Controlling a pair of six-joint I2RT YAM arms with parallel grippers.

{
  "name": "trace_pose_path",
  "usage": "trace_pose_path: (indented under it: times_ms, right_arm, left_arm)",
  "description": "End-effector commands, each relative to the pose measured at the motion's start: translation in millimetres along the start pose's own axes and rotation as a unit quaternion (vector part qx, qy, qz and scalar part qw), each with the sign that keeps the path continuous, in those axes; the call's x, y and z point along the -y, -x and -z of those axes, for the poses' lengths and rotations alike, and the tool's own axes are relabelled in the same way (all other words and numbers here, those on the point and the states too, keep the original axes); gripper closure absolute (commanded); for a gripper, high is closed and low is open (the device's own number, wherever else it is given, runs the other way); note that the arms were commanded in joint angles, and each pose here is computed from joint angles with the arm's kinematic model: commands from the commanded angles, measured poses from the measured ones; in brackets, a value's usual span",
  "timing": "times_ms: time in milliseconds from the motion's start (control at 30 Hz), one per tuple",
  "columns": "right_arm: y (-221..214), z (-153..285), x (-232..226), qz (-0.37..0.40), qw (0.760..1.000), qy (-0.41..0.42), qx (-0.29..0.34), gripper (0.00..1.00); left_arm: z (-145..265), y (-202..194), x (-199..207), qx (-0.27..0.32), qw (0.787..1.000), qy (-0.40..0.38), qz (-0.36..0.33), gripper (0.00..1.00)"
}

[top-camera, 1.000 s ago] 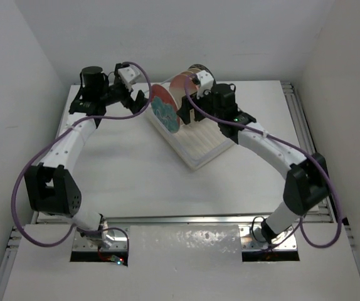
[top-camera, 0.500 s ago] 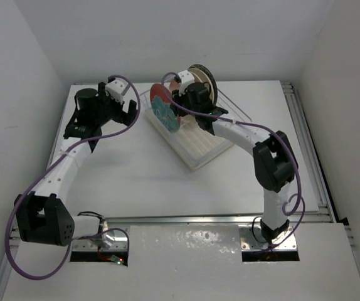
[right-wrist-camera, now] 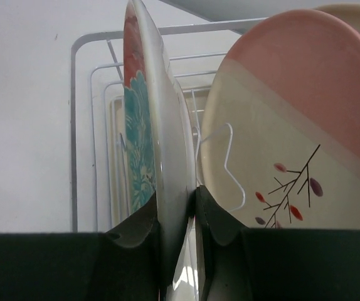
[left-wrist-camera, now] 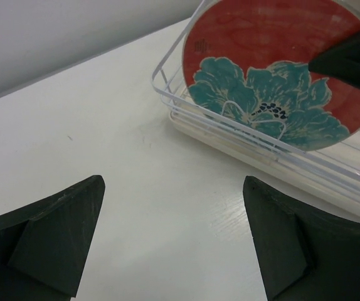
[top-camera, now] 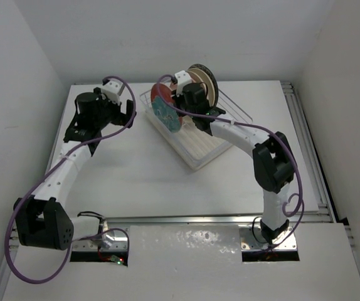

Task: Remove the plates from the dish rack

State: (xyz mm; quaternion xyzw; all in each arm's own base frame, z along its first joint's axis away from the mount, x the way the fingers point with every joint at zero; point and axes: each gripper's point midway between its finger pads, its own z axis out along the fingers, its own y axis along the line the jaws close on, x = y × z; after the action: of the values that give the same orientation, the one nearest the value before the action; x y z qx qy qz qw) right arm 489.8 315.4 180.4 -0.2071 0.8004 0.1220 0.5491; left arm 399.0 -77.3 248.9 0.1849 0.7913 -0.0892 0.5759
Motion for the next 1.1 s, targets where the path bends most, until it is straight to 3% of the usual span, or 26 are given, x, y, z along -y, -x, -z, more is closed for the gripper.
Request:
trace_pose_path:
  times_ms: [0, 200, 433, 567, 667, 767, 833, 1067]
  right_arm:
    - [160, 75, -8, -0.076, 0.973, 0.047, 0.212, 1.0]
    - [191, 104, -1, -0.092, 0.961, 0.041, 0.259, 1.0]
    - [216, 125, 3, -0.092, 0.95, 0.038, 0.297, 1.0]
    - [225, 147, -14, -0.123, 0.942, 0.095, 0.298, 1.0]
    - [206, 154, -36, -0.163, 0.941, 0.155, 0.252, 1.0]
    - [159, 148, -79, -0.196, 0.936, 0.244, 0.159, 1.0]
    - [121, 140, -102, -0.201, 0.935, 0.273, 0.102, 1.0]
    - [57, 125, -186, -0.21, 0.907, 0.364, 0.007, 1.0]
  left_arm:
    - [10, 27, -12, 0.045, 0.998, 0.039, 0.018, 0.09]
    - [34, 63, -43, 0.08, 0.983, 0.14, 0.093, 0.1]
    - [71, 86, -42, 0.142, 0.975, 0.162, 0.058, 0.09]
    - [111, 118, -39, 0.214, 0.96, 0.176, 0.039, 0.08]
    - [142, 139, -35, 0.266, 0.947, 0.181, 0.014, 0.07]
    - [169, 155, -29, 0.312, 0.931, 0.187, 0.0, 0.06]
    - [177, 161, -26, 0.328, 0.926, 0.186, -0.001, 0.06]
    - [187, 162, -18, 0.335, 0.923, 0.188, 0.037, 0.06]
